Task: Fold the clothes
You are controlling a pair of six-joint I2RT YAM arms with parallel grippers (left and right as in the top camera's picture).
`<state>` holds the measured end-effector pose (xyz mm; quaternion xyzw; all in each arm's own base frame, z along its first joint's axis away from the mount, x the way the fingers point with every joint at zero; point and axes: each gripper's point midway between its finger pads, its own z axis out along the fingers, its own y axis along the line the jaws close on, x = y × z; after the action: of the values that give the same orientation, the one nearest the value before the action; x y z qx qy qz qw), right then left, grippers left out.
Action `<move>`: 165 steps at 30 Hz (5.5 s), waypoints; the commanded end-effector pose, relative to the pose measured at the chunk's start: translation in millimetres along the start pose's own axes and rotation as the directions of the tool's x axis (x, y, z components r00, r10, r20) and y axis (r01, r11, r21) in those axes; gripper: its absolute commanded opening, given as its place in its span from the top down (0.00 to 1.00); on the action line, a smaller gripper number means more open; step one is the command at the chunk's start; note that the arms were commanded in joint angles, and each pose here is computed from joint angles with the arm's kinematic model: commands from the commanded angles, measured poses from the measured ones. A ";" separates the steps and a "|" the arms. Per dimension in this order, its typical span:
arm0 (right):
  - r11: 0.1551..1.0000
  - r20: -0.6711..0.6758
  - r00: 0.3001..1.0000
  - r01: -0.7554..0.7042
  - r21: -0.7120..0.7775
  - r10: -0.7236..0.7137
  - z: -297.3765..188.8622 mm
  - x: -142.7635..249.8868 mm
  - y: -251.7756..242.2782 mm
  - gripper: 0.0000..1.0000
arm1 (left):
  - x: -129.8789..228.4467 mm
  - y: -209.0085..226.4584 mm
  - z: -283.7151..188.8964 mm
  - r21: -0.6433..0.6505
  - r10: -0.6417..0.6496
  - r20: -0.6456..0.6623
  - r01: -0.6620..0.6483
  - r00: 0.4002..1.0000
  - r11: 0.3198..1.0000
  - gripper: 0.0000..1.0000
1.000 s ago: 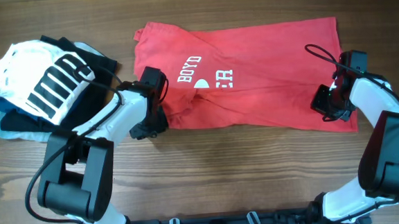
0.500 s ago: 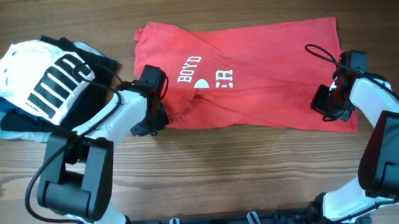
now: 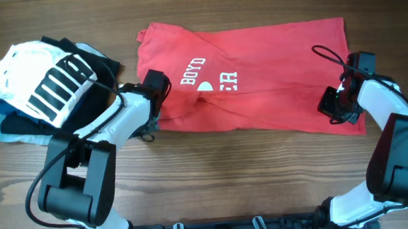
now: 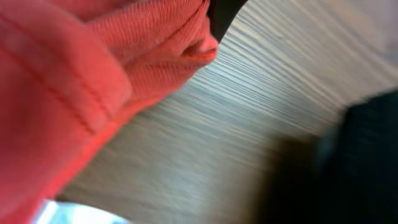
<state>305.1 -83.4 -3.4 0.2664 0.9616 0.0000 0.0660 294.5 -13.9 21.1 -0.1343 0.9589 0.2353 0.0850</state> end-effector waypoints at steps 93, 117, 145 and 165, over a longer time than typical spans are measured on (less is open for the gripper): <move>0.994 -0.023 0.999 -0.034 0.100 0.037 8.8 9.0 -19.6 0.94 | 15.1 34.0 24.1 0.007 0.054 0.117 -0.056 0.992 0.998 0.90; 0.992 0.095 0.988 -0.124 -0.007 0.124 -39.2 -26.9 -18.9 0.87 | -33.7 -16.2 -92.3 0.456 -0.146 0.378 -0.046 0.914 0.889 0.96; 0.975 -0.098 0.991 -0.072 0.209 0.094 11.8 8.9 -54.8 0.79 | 106.2 -77.3 15.9 0.495 0.185 -0.336 0.007 0.924 0.869 0.82; 0.935 -0.054 0.941 -0.324 0.143 0.334 -38.7 16.2 -77.1 0.92 | 87.5 -57.4 -15.4 0.566 0.152 -0.294 0.044 0.944 0.823 0.78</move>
<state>232.1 -139.6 1.6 0.4242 0.9018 -0.0623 -0.0549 243.1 -98.3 -4.2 -0.1265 0.9857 -0.1021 -0.0444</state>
